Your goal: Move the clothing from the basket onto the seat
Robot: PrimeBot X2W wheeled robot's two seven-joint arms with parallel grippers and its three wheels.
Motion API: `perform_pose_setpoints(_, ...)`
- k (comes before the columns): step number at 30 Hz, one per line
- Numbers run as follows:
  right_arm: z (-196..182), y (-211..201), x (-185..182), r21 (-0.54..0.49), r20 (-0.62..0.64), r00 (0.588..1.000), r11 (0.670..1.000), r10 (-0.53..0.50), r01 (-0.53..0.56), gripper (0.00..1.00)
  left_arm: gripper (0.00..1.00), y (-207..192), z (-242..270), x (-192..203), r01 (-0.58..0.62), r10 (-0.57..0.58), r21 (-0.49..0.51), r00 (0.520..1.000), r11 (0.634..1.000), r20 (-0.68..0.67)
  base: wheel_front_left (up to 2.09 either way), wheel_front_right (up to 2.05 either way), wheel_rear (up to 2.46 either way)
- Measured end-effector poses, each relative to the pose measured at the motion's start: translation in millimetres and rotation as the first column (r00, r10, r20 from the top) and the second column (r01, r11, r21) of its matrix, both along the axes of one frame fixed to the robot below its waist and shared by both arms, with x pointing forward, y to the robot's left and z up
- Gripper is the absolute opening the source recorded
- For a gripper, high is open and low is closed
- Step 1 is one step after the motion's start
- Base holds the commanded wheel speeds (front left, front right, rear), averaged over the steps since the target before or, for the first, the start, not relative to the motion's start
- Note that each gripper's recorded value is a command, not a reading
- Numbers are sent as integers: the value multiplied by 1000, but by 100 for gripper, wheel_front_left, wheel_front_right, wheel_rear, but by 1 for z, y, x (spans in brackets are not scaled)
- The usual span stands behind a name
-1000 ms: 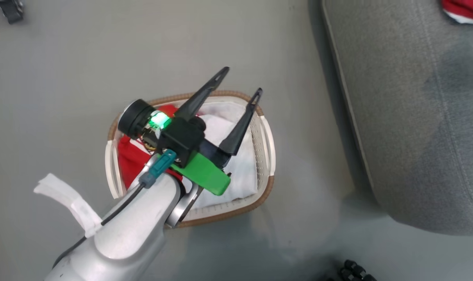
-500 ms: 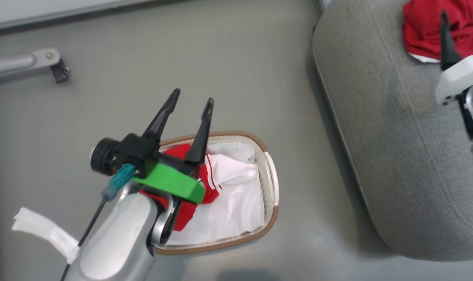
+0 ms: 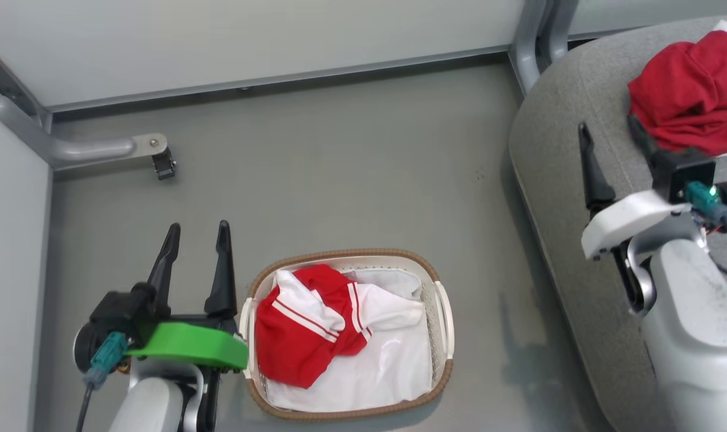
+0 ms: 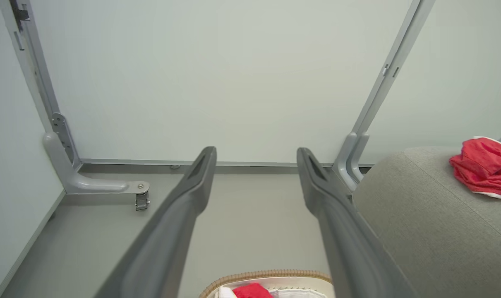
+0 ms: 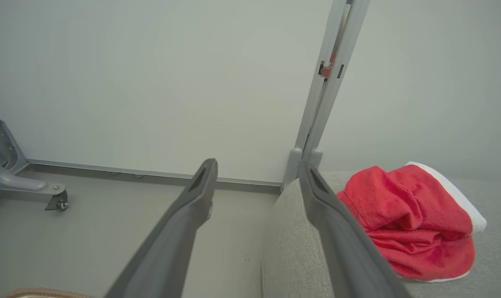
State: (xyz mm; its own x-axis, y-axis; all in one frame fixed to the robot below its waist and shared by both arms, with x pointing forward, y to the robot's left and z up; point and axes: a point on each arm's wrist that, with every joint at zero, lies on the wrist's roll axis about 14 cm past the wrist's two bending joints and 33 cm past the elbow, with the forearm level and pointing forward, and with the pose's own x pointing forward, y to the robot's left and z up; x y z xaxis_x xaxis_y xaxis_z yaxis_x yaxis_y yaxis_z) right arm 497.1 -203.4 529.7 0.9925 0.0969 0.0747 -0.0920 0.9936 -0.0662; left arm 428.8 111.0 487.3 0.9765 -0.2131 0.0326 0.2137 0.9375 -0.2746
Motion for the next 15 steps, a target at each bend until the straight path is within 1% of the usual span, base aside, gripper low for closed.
perform_pose_setpoints(4,-8,23,-21,54,-2,1000,998,29,-28,100,100,28,-3,-17,-80,81,4,997,997,-11,0,0,0)
perform_pose_setpoints(8,-12,37,-41,96,0,999,995,39,-38,100,100,44,-5,-35,-132,132,2,991,991,-20,0,0,0)
perform_pose_setpoints(15,-22,65,-74,122,-15,995,988,97,-94,100,100,62,-7,-60,-189,189,10,982,982,-25,0,0,0)
